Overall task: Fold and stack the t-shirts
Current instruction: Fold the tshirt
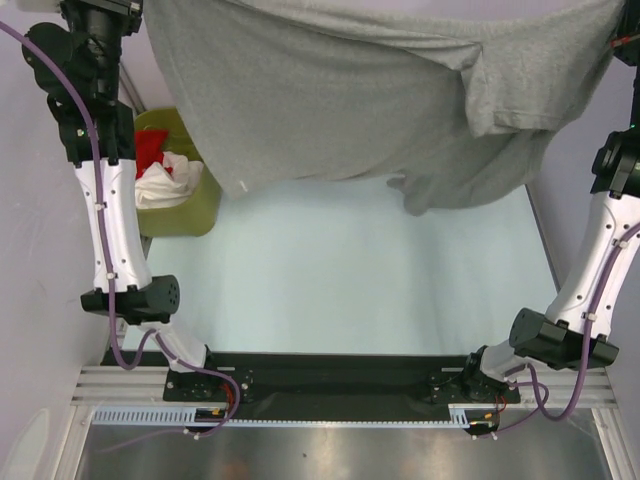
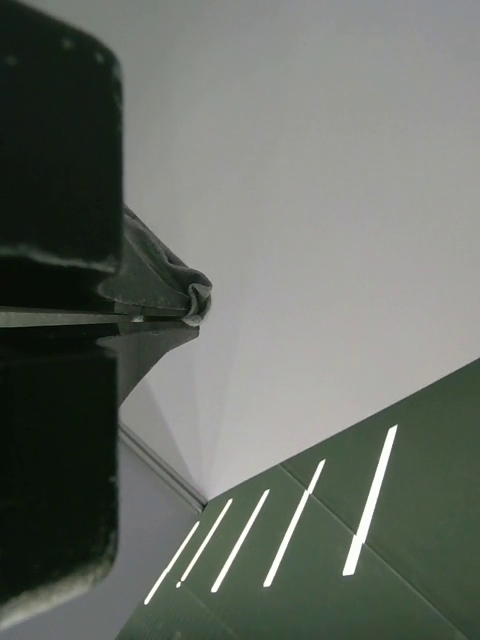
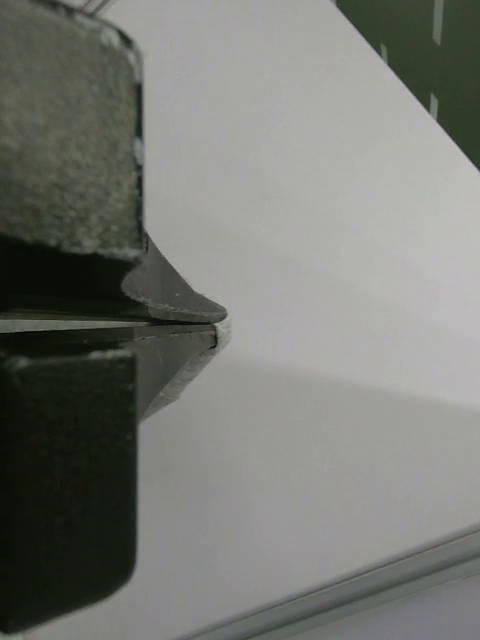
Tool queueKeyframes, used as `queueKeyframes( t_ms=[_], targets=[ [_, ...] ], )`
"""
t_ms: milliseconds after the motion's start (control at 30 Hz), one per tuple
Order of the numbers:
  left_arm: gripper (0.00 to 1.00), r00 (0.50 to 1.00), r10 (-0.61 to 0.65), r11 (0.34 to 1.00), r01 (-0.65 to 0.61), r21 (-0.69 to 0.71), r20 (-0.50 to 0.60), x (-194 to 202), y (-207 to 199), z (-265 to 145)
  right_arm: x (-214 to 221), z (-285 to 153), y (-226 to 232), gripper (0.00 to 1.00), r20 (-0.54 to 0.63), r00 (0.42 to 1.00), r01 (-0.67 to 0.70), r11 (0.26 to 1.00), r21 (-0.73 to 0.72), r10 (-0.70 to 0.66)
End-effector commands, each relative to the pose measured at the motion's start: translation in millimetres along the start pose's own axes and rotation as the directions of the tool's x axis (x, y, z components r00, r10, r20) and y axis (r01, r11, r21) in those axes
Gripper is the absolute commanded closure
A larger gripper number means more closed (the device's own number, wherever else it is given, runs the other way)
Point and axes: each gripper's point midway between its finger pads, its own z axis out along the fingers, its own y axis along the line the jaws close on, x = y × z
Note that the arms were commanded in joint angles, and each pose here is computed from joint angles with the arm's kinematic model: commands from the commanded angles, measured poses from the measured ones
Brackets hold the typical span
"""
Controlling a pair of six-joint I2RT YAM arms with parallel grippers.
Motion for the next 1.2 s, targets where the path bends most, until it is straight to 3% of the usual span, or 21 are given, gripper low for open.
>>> queueKeyframes(
  t_ms=[0,100,167,233,533,767,1167],
  targets=[
    [1.0,0.996,-0.082,0.995,0.083,0.054,-0.021,-6,-19,-1,-11,8,1,1.0,-0.002,0.999,-0.038,0.999,-0.038,0.038],
    [0.99,0.996,0.023,0.989,-0.035,0.143,0.086,-37,-75,-26,-39,-8,22,1.0,0.089,0.995,0.048,0.998,-0.034,-0.045],
    [0.99,0.993,0.001,0.995,-0.013,0.102,0.116,-37,-55,-20,-46,-5,14,1.0,0.115,0.991,0.069,0.998,-0.011,-0.067],
    [1.0,0.997,-0.023,0.996,0.016,0.088,0.077,-33,-42,-9,-41,4,1,1.0,0.071,0.997,0.034,0.999,-0.012,-0.033],
    [1.0,0.998,-0.035,0.997,0.031,0.072,0.052,-31,-51,-26,-56,-12,9,1.0,0.084,0.996,0.029,0.999,-0.024,-0.027],
    [1.0,0.995,-0.003,0.99,-0.011,0.139,0.101,-58,-102,-60,-101,-52,51,1.0,0.194,0.98,0.059,0.996,-0.062,-0.046],
    [1.0,0.929,0.108,0.953,-0.198,0.227,0.355,-132,-208,-169,-177,-127,164,1.0,0.401,0.903,0.238,0.958,-0.159,-0.158]
  ],
)
